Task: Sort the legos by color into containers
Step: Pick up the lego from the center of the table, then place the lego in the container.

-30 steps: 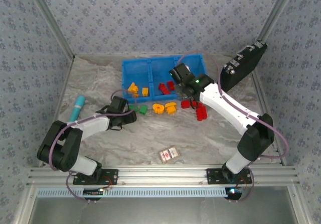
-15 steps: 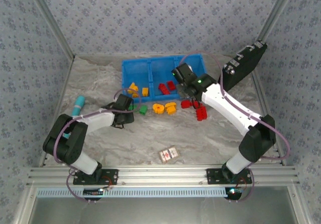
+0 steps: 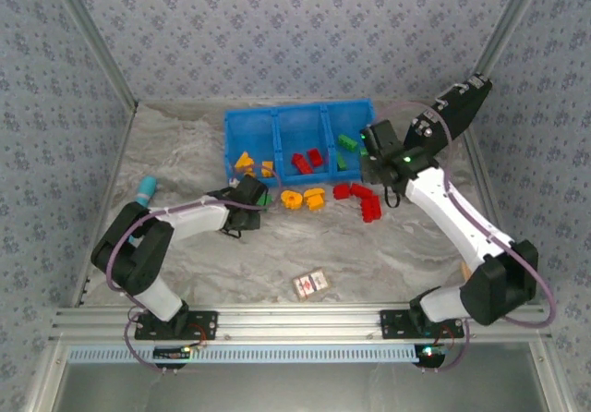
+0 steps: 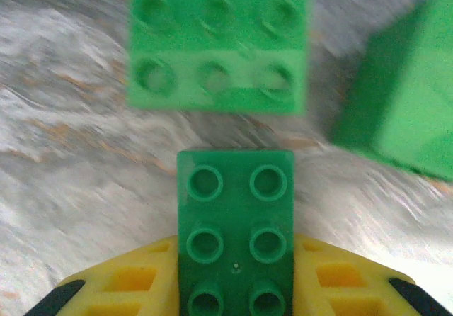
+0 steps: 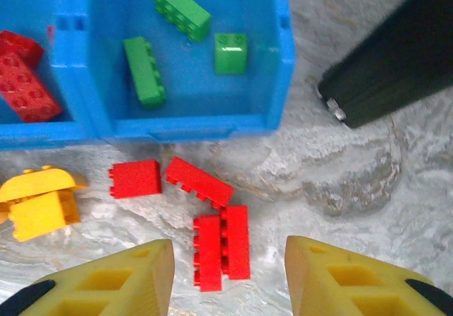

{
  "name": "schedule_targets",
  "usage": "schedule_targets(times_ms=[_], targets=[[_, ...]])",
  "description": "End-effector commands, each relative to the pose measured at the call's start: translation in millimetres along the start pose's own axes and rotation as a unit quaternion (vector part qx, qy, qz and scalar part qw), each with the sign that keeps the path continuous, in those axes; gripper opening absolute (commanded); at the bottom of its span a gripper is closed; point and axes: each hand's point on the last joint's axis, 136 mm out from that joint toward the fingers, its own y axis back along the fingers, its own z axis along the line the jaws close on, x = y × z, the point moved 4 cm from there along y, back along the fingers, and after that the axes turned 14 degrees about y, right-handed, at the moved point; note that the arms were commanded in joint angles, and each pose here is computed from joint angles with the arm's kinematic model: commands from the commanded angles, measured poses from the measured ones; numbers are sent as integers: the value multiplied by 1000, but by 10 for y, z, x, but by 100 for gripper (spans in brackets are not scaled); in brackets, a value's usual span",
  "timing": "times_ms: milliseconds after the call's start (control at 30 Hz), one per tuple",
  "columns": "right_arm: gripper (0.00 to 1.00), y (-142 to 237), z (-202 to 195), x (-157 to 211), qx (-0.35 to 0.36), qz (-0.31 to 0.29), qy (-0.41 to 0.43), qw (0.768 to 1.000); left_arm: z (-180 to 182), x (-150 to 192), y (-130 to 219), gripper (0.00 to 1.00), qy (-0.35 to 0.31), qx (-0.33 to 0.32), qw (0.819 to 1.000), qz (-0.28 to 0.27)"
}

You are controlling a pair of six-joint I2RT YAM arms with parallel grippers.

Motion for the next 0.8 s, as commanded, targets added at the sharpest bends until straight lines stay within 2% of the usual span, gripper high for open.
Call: schedule_targets(times_ms=[0, 200, 400, 600, 767], targets=[[47, -51, -80, 195, -28, 4, -45, 999, -195, -76, 304, 19, -22, 26, 999, 12], [48, -172, -210, 525, -52, 24, -115, 992, -753, -654, 1022, 19, -43, 101, 992, -61], [50, -361, -228, 790, -87, 38, -179, 979, -1525, -996, 1460, 19, -87, 180, 975, -102], [51, -474, -220, 912, -98, 33, -199, 975, -2290, -1208, 1462, 19, -124, 239, 956, -120], [52, -509, -199, 960, -108, 35, -205, 972, -2798, -1338, 1241, 20, -140, 259, 948, -124]])
